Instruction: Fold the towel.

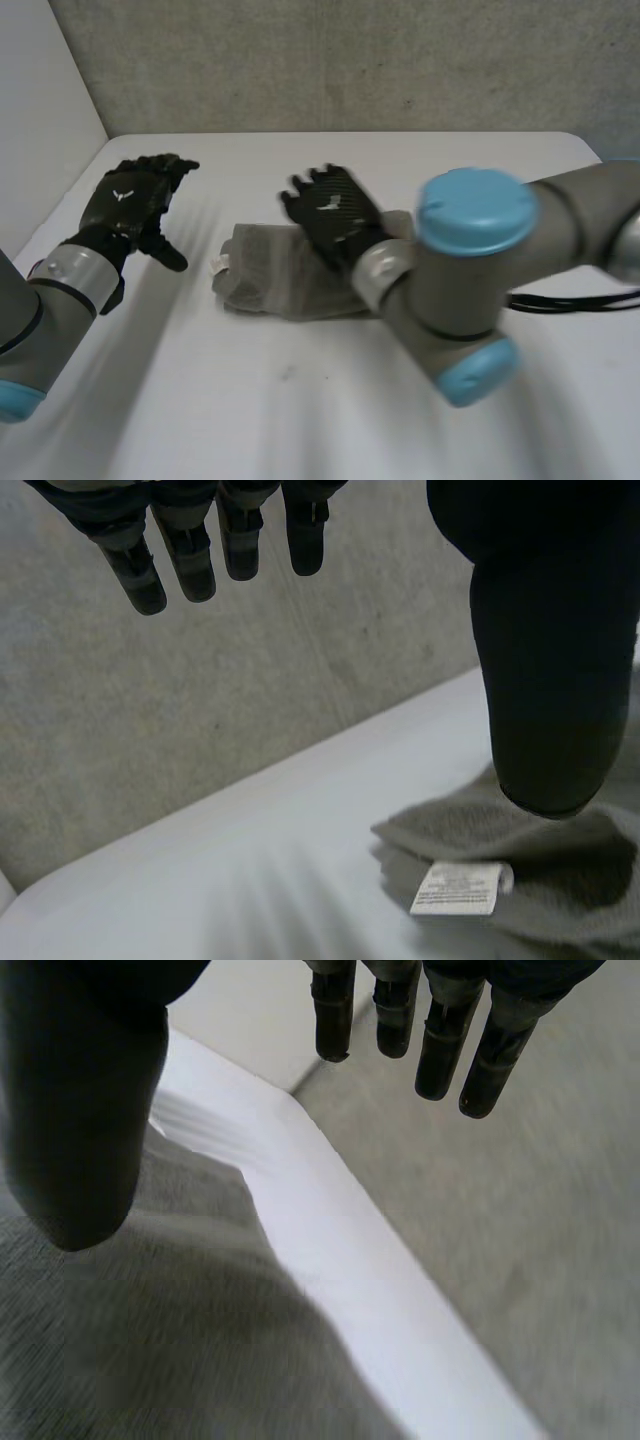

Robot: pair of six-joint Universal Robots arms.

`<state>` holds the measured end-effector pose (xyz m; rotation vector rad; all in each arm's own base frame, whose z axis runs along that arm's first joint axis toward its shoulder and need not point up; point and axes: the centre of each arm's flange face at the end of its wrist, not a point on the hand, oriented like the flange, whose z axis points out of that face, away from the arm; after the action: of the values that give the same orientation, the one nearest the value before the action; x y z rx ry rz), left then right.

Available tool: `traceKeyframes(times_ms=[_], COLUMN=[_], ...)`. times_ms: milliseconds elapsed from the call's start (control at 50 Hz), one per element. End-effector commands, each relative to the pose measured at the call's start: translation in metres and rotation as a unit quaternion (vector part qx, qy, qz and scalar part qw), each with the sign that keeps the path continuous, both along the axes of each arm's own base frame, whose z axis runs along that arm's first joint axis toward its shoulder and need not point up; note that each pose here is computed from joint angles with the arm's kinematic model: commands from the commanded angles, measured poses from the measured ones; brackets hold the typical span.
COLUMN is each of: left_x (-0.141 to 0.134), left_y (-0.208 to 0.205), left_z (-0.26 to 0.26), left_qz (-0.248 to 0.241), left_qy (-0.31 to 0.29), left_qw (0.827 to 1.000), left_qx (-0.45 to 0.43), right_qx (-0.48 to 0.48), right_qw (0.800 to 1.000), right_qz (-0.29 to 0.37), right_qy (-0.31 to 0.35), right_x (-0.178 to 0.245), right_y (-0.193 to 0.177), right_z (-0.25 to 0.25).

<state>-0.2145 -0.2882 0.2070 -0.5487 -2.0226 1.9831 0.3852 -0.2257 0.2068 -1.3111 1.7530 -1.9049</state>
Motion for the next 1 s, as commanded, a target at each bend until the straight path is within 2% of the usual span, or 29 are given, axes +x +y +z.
traceKeyframes(times_ms=[20,140,300,500,540,580,640,680,780,880,920,960,980,1000], left_x=[-0.012,-0.021,-0.024,-0.024,-0.024,-0.024,-0.023,-0.023,-0.022,-0.020,-0.021,-0.023,-0.024,-0.024], left_y=[-0.001,0.003,0.010,0.014,0.015,0.016,0.017,0.018,0.020,0.019,0.018,0.018,0.017,0.017], left_z=[0.014,0.011,-0.002,-0.003,-0.001,0.000,0.007,0.013,0.026,0.038,0.044,0.048,0.051,0.051], left_qz=[-0.016,-0.030,-0.036,-0.038,-0.038,-0.039,-0.039,-0.039,-0.039,-0.038,-0.038,-0.041,-0.042,-0.042], left_qy=[0.038,0.039,0.034,0.033,0.034,0.034,0.037,0.039,0.044,0.048,0.051,0.053,0.056,0.056], left_qw=[0.999,0.999,0.999,0.998,0.998,0.998,0.999,0.998,0.998,0.997,0.997,0.996,0.996,0.996], left_qx=[-0.008,-0.002,0.019,0.025,0.022,0.021,0.010,0.002,-0.017,-0.037,-0.046,-0.050,-0.055,-0.055], right_qx=[0.112,0.139,0.129,0.115,0.121,0.132,0.132,0.118,0.063,0.009,-0.008,-0.038,-0.038,-0.049], right_qw=[0.990,0.986,0.986,0.983,0.982,0.978,0.975,0.967,0.961,0.962,0.967,0.977,0.977,0.981], right_qz=[-0.079,-0.086,-0.105,-0.140,-0.139,-0.138,-0.139,-0.144,-0.150,-0.170,-0.155,-0.103,-0.103,-0.068], right_qy=[0.020,0.027,0.013,0.016,0.028,0.080,0.114,0.177,0.224,0.212,0.204,0.183,0.183,0.176], right_x=[-0.068,-0.086,-0.095,-0.114,-0.118,-0.132,-0.141,-0.162,-0.173,-0.163,-0.147,-0.104,-0.104,-0.080], right_y=[-0.023,-0.038,-0.061,-0.071,-0.064,-0.051,-0.048,-0.047,-0.052,-0.066,-0.064,-0.051,-0.051,-0.037], right_z=[-0.034,-0.062,-0.085,-0.069,-0.064,-0.061,-0.060,-0.055,-0.035,-0.007,0.000,0.004,0.004,0.001])
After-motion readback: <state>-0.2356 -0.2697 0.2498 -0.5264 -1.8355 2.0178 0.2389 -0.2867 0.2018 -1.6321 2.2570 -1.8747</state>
